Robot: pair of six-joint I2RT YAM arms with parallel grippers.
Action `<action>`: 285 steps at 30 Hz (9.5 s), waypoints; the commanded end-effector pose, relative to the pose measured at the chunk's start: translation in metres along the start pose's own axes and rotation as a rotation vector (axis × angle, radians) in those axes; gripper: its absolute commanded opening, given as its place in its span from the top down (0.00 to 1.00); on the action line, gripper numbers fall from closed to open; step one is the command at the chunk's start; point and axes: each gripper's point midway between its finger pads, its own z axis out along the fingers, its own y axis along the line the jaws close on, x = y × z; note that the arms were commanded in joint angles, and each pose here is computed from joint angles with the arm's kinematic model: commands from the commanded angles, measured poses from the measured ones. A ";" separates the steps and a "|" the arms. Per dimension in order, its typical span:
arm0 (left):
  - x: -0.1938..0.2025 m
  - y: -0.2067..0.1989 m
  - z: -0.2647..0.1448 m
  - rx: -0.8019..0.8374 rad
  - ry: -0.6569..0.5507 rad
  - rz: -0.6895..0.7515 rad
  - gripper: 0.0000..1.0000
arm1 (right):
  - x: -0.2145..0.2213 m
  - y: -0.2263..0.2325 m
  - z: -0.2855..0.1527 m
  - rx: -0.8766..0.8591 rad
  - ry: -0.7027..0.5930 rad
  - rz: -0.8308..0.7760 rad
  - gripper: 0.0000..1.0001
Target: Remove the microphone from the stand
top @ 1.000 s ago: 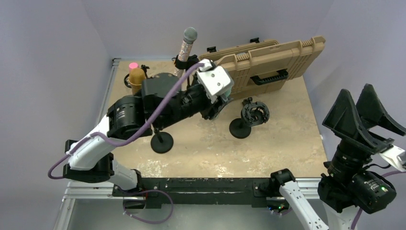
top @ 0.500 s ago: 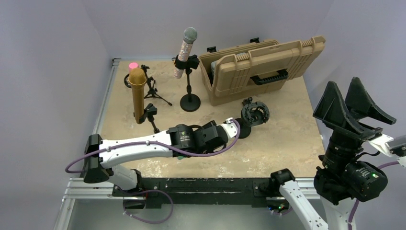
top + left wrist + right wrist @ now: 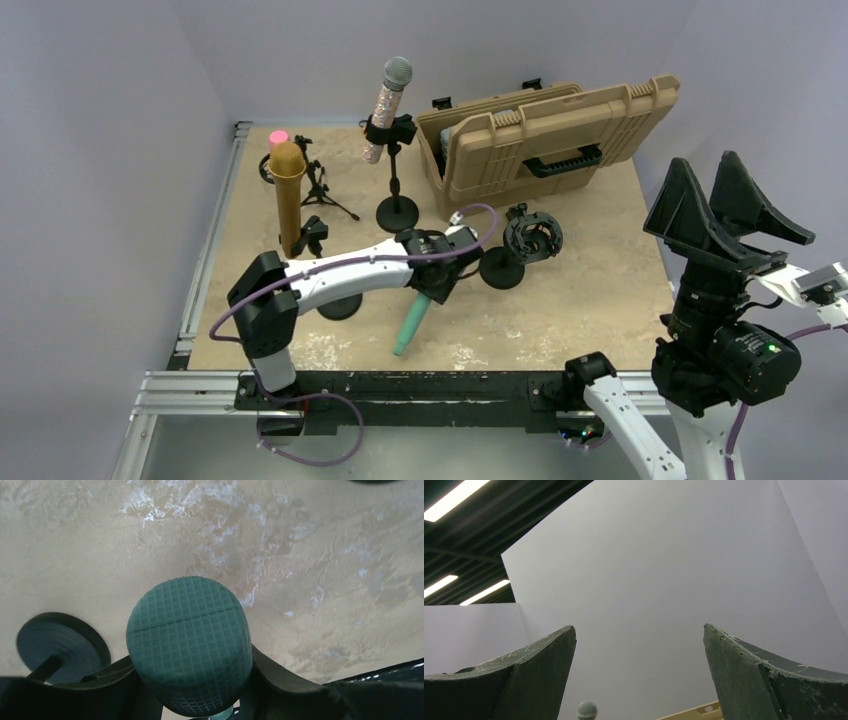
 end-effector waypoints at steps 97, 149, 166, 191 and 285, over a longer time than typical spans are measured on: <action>-0.228 -0.054 -0.136 0.774 -0.778 -0.661 0.18 | 0.167 0.012 0.006 -0.070 0.594 0.113 0.28; -0.224 -0.082 -0.113 0.944 -0.733 -1.125 0.42 | 0.154 0.022 -0.014 -0.130 0.598 0.132 0.27; -0.227 -0.079 -0.095 0.917 -0.713 -1.154 0.48 | 0.154 0.024 -0.015 -0.143 0.600 0.132 0.27; -0.169 -0.096 -0.013 0.754 -0.589 -1.061 0.81 | 0.163 0.023 -0.016 -0.150 0.615 0.133 0.27; 0.065 0.276 -0.339 -0.143 -0.996 -0.433 0.13 | 0.321 0.304 -0.043 -0.209 0.768 0.743 0.20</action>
